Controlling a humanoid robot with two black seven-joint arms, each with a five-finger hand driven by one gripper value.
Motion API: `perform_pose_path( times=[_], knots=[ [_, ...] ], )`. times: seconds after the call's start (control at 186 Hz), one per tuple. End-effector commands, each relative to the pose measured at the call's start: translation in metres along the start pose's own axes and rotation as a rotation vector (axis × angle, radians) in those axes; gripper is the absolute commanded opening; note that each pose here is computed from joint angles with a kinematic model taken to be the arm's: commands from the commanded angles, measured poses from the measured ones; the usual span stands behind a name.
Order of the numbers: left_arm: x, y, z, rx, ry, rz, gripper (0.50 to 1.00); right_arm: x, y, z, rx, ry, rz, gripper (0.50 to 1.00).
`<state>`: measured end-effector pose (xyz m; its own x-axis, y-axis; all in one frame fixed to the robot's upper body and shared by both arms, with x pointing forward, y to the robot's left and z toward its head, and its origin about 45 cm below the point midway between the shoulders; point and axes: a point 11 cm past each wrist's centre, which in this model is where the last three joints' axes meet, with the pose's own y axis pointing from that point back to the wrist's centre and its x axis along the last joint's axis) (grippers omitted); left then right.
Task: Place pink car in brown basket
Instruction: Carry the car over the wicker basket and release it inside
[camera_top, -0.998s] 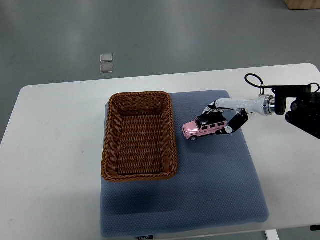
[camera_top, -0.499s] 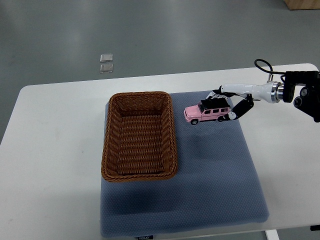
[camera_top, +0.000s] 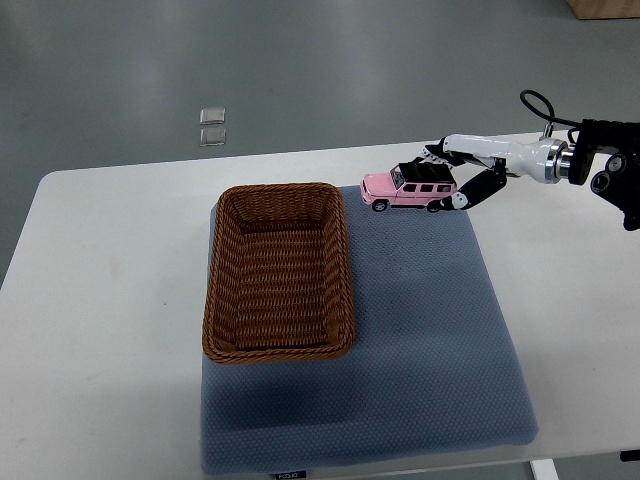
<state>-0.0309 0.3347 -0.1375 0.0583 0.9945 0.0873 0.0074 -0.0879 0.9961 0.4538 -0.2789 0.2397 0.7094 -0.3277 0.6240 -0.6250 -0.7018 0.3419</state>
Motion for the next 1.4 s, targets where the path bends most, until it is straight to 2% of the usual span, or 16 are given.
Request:
perform_pose_path(
  times=[0.0, 0.156, 0.408, 0.435, 0.564, 0.703, 0.859, 0.934, 1.036, 1.079, 1.219, 1.396],
  knots=[
    [0.0, 0.0, 0.0, 0.0, 0.001, 0.0, 1.0, 0.005, -0.006, -0.011, 0.026, 0.006, 0.009, 0.5],
    [0.0, 0.0, 0.0, 0.0, -0.001, 0.0, 1.0, 0.0, -0.037, -0.043, 0.107, 0.021, -0.015, 0.5],
    [0.0, 0.0, 0.0, 0.0, 0.001, 0.0, 1.0, -0.048, -0.1, -0.102, 0.251, 0.02, -0.122, 0.5],
    [0.0, 0.0, 0.0, 0.0, 0.001, 0.0, 1.0, -0.054, -0.105, -0.107, 0.259, 0.019, -0.136, 0.535],
    [0.0, 0.0, 0.0, 0.0, 0.001, 0.0, 1.0, -0.074, -0.119, -0.116, 0.264, 0.013, -0.171, 0.594],
    [0.0, 0.0, 0.0, 0.0, -0.001, 0.0, 1.0, -0.084, -0.12, -0.108, 0.245, 0.006, -0.172, 0.662],
    [0.0, 0.0, 0.0, 0.0, 0.001, 0.0, 1.0, -0.09, -0.119, -0.1, 0.236, -0.009, -0.154, 0.809],
    [0.0, 0.0, 0.0, 0.0, 0.001, 0.0, 1.0, -0.092, -0.119, -0.098, 0.234, -0.01, -0.153, 0.858],
    [0.0, 0.0, 0.0, 0.0, -0.001, 0.0, 1.0, -0.095, -0.118, -0.095, 0.231, -0.023, -0.152, 0.868],
    [0.0, 0.0, 0.0, 0.0, 0.001, 0.0, 1.0, -0.094, -0.118, -0.096, 0.235, -0.034, -0.147, 0.895],
    [0.0, 0.0, 0.0, 0.0, -0.001, 0.0, 1.0, -0.085, -0.113, -0.092, 0.223, -0.102, -0.136, 0.895],
    [0.0, 0.0, 0.0, 0.0, 0.001, 0.0, 1.0, -0.038, -0.092, -0.066, 0.172, -0.517, 0.005, 0.899]
  ],
)
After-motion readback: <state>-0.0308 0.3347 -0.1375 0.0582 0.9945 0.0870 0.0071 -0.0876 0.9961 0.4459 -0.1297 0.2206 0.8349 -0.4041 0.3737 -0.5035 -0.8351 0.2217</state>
